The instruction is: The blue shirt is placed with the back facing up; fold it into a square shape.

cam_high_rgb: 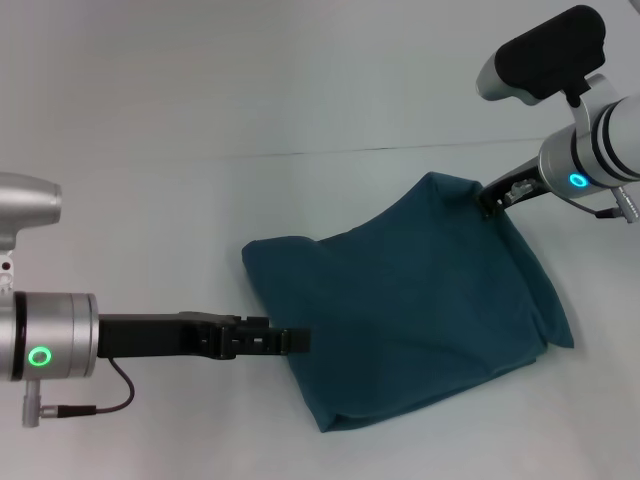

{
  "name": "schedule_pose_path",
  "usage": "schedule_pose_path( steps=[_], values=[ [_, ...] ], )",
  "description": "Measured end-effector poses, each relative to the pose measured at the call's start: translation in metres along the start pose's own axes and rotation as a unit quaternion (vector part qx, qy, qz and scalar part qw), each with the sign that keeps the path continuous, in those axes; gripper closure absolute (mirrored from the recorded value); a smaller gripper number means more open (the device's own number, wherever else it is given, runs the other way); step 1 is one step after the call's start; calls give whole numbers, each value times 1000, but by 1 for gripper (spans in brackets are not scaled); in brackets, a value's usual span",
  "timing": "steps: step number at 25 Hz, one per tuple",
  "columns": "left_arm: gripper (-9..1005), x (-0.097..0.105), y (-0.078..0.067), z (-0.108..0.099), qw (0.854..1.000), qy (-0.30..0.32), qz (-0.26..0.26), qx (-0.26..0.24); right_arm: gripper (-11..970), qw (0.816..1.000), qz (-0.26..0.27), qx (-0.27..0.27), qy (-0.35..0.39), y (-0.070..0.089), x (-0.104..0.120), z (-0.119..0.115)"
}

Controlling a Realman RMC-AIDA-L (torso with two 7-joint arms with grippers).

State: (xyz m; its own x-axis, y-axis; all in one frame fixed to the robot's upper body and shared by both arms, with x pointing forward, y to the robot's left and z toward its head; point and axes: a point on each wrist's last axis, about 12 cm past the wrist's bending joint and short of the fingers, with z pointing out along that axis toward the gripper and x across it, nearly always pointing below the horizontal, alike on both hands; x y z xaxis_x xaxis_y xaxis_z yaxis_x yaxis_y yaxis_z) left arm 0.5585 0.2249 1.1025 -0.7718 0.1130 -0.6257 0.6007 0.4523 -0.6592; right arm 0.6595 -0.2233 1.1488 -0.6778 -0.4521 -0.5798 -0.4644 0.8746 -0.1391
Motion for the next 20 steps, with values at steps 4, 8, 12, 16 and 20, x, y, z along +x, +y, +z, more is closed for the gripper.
schedule_pose_path(
  steps=[4,8,12,16,20],
  values=[
    [47,0,0,0,1000,0,0,0,941,1000,-1,3,-1,0,1,2],
    [47,0,0,-1,1000,0,2,-1,940,1000,-8,7,3,-1,3,6],
    [47,0,0,-1,1000,0,3,-1,940,1000,-16,22,-4,-3,3,7],
    [47,0,0,-1,1000,1,4,-2,941,999,-17,29,-13,-4,1,7],
    [46,1,1,-1,1000,5,4,-4,926,999,-23,32,-17,-3,1,9]
  ],
)
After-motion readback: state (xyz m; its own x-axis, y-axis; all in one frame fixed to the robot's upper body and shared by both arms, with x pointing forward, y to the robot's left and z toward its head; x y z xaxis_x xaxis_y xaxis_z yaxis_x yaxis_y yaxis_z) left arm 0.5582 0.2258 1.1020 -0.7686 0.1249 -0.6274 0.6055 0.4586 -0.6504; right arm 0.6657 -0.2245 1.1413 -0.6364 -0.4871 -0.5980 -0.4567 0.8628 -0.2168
